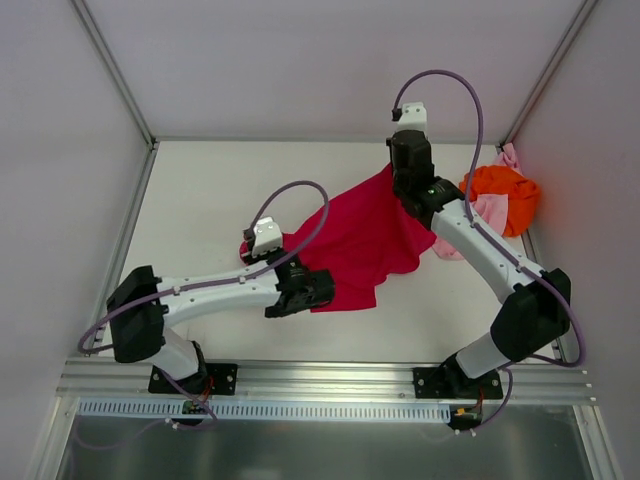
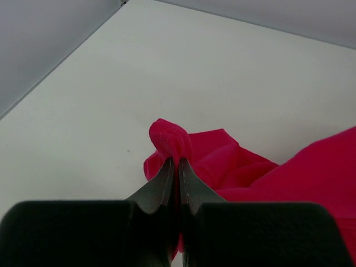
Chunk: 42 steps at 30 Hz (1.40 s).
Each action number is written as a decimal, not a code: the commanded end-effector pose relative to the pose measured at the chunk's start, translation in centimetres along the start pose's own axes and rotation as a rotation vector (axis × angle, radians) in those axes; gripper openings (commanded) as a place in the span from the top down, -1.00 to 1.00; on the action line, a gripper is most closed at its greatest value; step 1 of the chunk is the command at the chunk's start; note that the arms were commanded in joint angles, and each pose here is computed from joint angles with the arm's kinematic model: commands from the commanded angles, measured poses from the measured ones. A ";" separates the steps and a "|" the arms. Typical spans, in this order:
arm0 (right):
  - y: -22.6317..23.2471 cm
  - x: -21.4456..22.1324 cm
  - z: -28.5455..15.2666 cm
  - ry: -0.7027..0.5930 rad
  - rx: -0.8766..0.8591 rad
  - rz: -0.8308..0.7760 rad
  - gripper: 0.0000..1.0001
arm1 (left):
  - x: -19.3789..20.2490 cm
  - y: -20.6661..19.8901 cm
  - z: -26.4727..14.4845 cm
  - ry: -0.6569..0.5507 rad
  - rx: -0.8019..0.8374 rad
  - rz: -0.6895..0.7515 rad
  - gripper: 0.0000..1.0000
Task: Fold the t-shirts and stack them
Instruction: Flatten out the tshirt
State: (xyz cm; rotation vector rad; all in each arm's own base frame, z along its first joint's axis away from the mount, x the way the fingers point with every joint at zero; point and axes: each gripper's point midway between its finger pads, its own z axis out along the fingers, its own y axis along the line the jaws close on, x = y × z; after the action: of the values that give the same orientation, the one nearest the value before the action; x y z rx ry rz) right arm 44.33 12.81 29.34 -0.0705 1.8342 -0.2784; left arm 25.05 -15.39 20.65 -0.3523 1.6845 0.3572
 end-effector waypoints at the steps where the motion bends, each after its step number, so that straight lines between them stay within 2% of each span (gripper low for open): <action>1: -0.2 -1.9 -0.4 -0.063 0.005 0.064 0.98 | -3.1 6.1 0.6 -0.003 -0.047 -0.051 1.00; 4: 0.1 -2.2 -0.6 -0.071 -0.012 0.076 0.98 | -4.9 6.6 0.4 -0.014 -0.024 -0.095 1.00; 11: 0.4 -2.7 -1.4 -0.083 -0.027 0.085 0.98 | -8.2 5.9 2.0 -0.059 -0.109 0.018 1.00; 15: -0.2 -2.9 -2.2 -0.095 -0.024 0.082 0.98 | -7.3 4.3 2.6 -0.047 -0.127 0.113 1.00; 19: -0.6 -3.1 -3.1 -0.109 -0.035 0.098 0.98 | -4.8 3.4 2.0 0.008 -0.115 0.007 1.00; 21: -0.7 -3.2 -3.4 -0.112 -0.033 0.093 0.98 | -3.3 2.4 0.1 0.006 -0.034 0.017 1.00; 24: -0.6 -3.6 -3.4 -0.129 -0.027 0.090 0.98 | -0.5 2.4 -1.8 0.081 0.011 -0.009 1.00; 28: -0.1 -3.5 -3.4 -0.131 -0.039 0.095 0.98 | 1.9 3.7 -3.1 0.120 0.059 -0.021 1.00; 31: 0.7 -3.4 -3.3 -0.128 -0.055 0.099 0.98 | 2.9 2.2 -3.6 0.153 0.196 -0.055 1.00; 35: 1.5 -3.6 -3.6 -0.135 -0.064 0.086 0.98 | 3.4 0.5 -4.1 0.191 0.375 -0.139 1.00; 36: 1.6 -3.6 -3.7 -0.137 -0.065 0.085 0.98 | 3.2 0.4 -3.9 0.174 0.421 -0.081 1.00; 38: 1.8 -3.7 -3.8 -0.138 -0.071 0.081 0.98 | 2.8 0.3 -2.9 0.198 0.446 -0.174 1.00; 40: 1.7 -3.7 -3.8 -0.139 -0.066 0.075 0.98 | 1.3 0.5 -2.0 0.187 0.424 -0.153 1.00; 42: 1.7 -3.8 -3.9 -0.142 -0.065 0.072 0.98 | 1.2 0.5 -0.5 0.194 0.367 -0.045 1.00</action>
State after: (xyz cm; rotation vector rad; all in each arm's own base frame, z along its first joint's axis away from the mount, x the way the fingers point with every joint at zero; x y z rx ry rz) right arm 41.67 15.91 30.86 -0.1328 1.7809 -0.1816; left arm 22.06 -13.22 17.08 -0.2747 1.8961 -0.0406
